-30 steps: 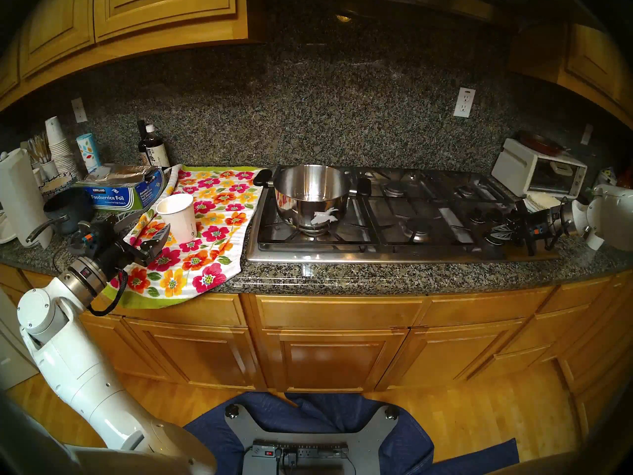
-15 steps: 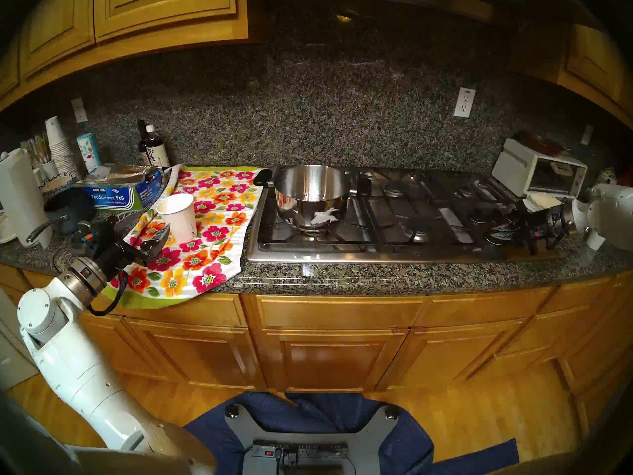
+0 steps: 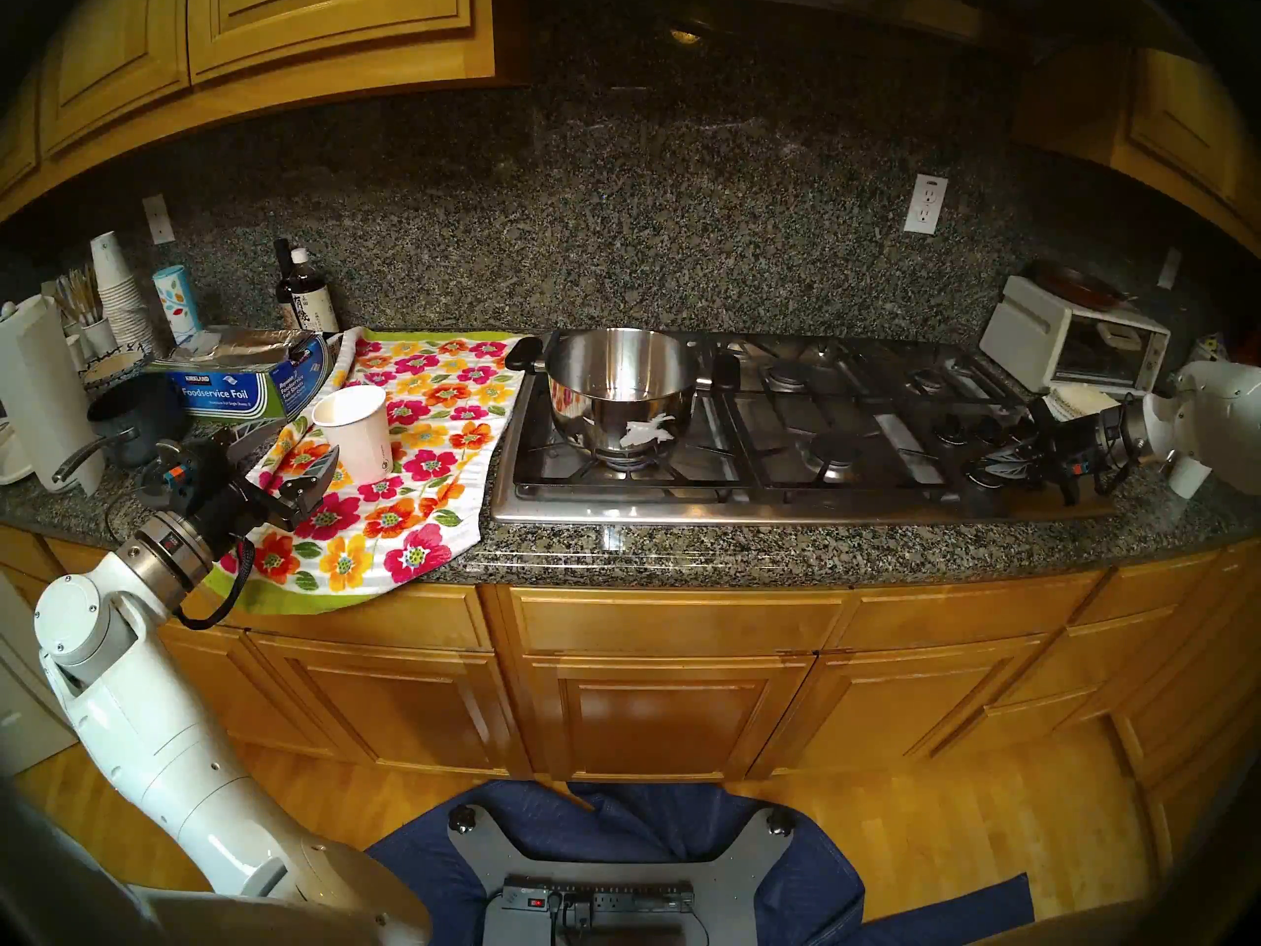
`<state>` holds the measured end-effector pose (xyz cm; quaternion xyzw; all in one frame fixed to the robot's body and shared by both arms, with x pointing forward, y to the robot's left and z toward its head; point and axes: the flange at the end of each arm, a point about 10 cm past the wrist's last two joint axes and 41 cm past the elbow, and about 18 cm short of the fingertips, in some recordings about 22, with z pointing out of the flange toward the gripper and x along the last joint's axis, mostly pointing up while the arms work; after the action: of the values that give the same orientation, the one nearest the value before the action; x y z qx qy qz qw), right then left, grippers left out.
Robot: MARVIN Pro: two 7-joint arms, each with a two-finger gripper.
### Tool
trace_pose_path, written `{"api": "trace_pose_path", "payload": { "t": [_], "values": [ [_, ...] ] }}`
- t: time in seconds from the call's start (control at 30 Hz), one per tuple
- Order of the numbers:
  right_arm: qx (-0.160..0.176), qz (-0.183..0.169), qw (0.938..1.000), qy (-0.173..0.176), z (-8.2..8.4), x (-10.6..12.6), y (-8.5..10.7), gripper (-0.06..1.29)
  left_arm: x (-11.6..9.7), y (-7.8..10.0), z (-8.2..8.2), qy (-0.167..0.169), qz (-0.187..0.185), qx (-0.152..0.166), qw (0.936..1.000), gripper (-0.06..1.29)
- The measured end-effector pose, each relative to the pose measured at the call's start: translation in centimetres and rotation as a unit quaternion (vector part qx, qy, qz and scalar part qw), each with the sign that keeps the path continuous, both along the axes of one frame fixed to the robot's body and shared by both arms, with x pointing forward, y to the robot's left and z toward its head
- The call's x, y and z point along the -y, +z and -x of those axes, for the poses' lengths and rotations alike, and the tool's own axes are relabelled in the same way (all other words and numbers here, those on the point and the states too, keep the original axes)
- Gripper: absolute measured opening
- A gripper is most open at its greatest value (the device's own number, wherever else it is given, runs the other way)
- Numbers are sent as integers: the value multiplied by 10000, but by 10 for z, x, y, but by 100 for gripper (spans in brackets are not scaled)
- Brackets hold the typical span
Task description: Pick up the water cup, pour water into the pot, turn on the stove
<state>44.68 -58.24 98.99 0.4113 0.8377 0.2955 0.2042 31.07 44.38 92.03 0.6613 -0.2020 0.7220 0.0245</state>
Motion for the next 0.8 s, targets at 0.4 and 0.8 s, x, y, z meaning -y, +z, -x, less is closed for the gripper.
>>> {"api": "trace_pose_path", "payload": {
  "t": [0.4, 0.8],
  "values": [
    [69, -28, 9999, -71, 6, 7, 3, -4, 0, 0, 0, -1, 1, 1, 10000, 123],
    [97, 402, 9969, -672, 23, 51, 37, -4, 0, 0, 0, 0, -1, 0, 10000, 123]
  ]
}}
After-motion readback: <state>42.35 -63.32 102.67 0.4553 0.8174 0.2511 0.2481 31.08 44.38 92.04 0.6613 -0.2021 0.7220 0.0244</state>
